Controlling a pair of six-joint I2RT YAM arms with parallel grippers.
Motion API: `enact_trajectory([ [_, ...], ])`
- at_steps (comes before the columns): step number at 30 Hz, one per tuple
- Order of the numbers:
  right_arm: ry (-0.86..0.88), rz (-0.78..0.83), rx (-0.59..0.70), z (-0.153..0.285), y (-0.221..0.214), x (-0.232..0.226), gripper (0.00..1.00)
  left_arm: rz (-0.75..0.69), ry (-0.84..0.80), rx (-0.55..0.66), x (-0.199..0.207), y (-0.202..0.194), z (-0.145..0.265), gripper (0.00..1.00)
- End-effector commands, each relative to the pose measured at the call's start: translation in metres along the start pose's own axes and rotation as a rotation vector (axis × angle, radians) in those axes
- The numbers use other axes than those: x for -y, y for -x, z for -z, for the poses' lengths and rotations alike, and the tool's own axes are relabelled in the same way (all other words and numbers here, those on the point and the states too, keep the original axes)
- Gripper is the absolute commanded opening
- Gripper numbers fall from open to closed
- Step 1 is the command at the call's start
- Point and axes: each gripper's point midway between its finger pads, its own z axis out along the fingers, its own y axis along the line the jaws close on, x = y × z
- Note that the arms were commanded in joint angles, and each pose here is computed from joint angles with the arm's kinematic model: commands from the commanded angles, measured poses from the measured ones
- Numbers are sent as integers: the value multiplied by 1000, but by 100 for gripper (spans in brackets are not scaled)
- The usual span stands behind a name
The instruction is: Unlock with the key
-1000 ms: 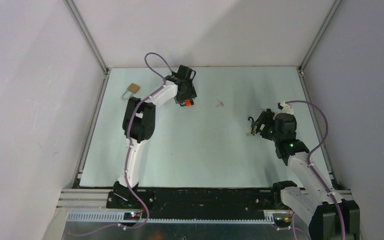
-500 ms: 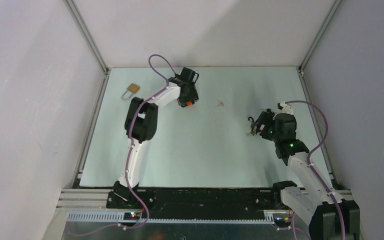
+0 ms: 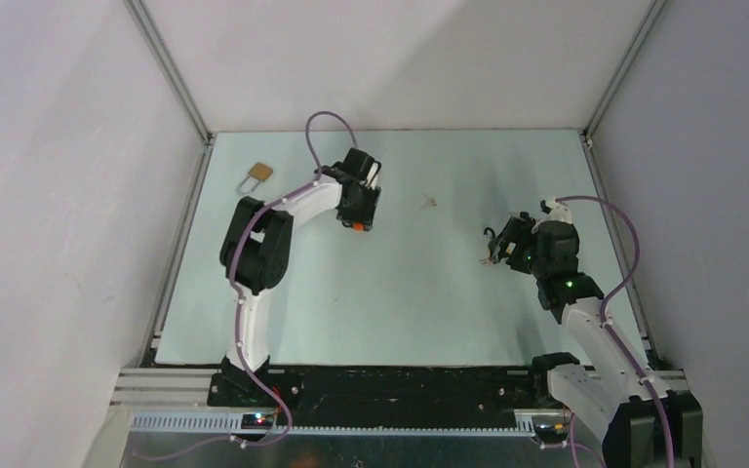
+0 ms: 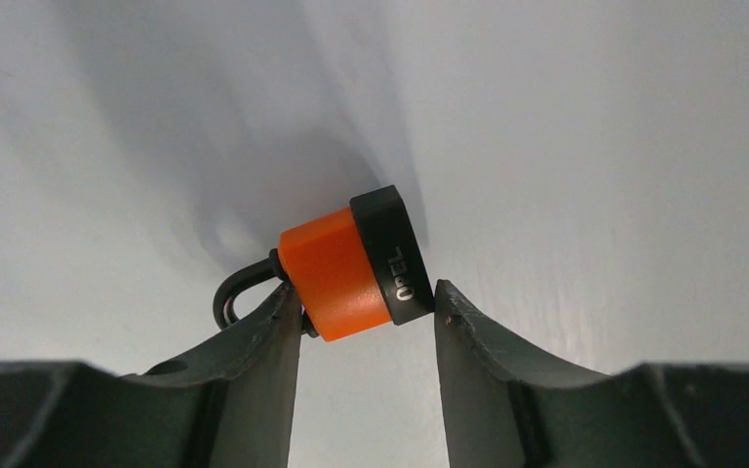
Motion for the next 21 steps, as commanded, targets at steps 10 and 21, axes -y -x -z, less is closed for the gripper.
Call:
enact_trajectory([
  [10, 45, 22, 79, 12, 22, -11, 82, -770, -416, -83, 45, -96, 63, 31],
  [21, 22, 13, 91, 14, 21, -6, 83, -824, -409, -155, 44, -121, 61, 53],
])
